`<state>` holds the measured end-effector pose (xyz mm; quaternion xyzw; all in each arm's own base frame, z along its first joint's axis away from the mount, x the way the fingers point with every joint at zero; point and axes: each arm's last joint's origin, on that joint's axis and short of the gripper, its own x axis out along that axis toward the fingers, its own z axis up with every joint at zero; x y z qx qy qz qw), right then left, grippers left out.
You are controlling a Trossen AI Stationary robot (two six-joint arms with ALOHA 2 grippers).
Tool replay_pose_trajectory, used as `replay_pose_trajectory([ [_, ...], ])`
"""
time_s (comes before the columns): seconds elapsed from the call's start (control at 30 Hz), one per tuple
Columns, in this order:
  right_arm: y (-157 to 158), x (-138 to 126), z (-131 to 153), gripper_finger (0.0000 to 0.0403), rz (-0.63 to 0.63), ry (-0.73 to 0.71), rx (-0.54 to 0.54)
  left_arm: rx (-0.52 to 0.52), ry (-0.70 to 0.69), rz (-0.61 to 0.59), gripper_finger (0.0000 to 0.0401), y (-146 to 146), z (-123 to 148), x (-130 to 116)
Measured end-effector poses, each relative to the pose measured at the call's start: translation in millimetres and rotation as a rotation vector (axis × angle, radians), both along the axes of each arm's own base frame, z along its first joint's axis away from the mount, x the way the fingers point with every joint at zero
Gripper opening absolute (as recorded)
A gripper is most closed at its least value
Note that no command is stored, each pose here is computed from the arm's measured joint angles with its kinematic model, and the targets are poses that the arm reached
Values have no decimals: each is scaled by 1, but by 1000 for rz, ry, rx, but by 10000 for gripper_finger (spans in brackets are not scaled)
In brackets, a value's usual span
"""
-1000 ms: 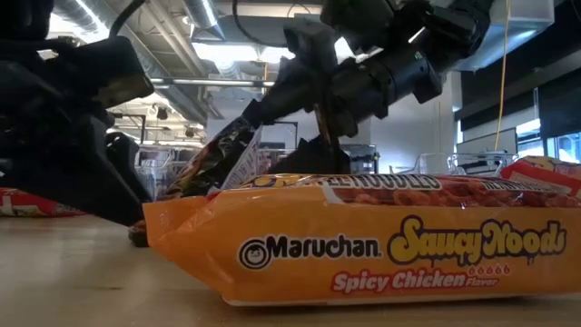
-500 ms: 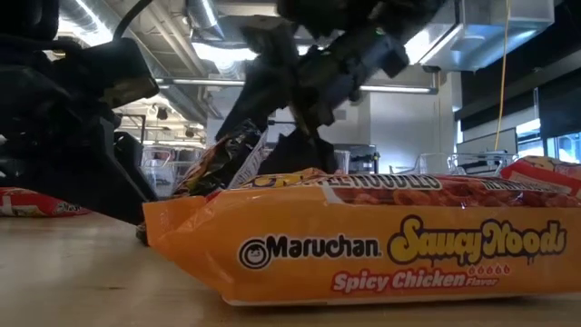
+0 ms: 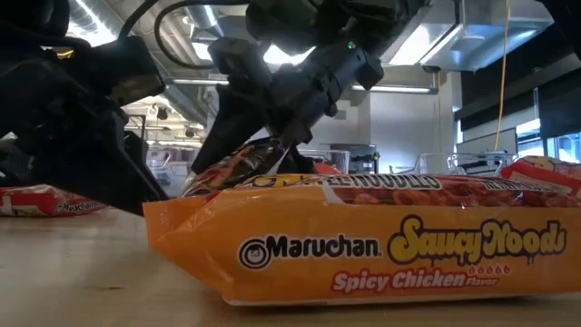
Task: Sort Maruchan noodles
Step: Put the black noodle pack into the middle transparent bin
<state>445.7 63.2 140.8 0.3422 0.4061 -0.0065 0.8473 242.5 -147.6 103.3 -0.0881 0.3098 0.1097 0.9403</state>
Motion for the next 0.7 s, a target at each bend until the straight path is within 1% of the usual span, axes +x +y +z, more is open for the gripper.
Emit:
replay_pose_trajectory([
  [0.1,0,0,0,227,22,-10,-14,1,-4,0,192,0,0,0],
  [0.37,0,0,0,126,48,-19,-53,-3,-13,5,192,0,2,0],
  [0.5,0,-1,5,90,70,-35,-74,-9,-24,-9,192,-1,12,-3],
  [0.6,0,-4,15,75,108,-48,-113,-11,-26,-10,192,1,22,-6],
  [0.7,-2,-11,32,60,134,-59,-166,-11,-28,-8,192,4,32,-10],
])
